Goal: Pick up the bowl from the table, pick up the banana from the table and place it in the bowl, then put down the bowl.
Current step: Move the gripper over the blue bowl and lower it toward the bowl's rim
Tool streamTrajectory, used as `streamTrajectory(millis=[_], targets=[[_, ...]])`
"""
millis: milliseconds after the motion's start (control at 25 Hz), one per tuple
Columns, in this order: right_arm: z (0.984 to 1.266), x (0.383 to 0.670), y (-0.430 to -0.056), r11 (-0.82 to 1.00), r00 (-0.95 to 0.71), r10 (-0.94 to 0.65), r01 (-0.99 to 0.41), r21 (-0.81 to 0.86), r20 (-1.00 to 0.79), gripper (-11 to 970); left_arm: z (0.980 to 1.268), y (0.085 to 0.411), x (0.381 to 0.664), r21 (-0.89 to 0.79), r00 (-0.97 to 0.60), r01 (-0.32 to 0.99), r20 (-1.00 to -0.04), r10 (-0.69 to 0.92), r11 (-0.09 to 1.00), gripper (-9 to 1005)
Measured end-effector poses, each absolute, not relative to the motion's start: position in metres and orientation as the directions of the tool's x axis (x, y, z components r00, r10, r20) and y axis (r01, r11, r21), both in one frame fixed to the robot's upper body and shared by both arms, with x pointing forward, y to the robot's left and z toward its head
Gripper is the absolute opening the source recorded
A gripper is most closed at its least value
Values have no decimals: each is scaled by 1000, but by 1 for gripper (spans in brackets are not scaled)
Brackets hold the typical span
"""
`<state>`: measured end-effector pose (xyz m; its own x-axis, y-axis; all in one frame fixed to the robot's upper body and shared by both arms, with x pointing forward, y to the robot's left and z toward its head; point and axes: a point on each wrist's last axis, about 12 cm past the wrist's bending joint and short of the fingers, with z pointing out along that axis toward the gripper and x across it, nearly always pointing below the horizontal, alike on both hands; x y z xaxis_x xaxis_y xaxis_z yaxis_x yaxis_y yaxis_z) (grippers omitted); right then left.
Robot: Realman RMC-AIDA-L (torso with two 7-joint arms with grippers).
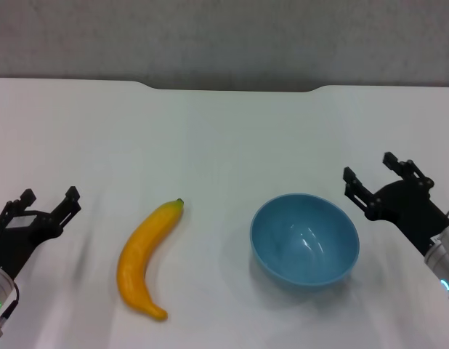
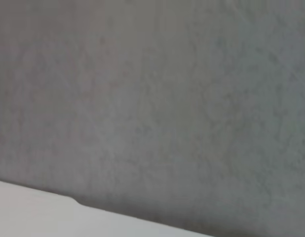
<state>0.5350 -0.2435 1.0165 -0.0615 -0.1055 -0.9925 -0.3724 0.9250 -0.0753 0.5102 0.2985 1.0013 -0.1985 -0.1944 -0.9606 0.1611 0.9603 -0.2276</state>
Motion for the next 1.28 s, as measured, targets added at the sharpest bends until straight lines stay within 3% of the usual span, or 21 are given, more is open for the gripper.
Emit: streamTrajectory(millis=[360,760,1000,1280], targets=[[1031,544,-235,917,-57,-70,-396,-42,-996,788,1036,286,514,-252,-161,231,-962,-219,940,894],[1089,573,-227,916,-309,-149,-400,-14,-939,789,1100,267,524,-191,-311,130,-940,-143,973,894],[1118,579,-210,889,-468,-236,-458,5,-851,785,1109,261,528,-98,-414,45,-908,-71,994,893],[1142,593,-204,866,-590,-269,-495,77,-762,784,1117,255,541,-47,-551,67,-835,-2,997,894]])
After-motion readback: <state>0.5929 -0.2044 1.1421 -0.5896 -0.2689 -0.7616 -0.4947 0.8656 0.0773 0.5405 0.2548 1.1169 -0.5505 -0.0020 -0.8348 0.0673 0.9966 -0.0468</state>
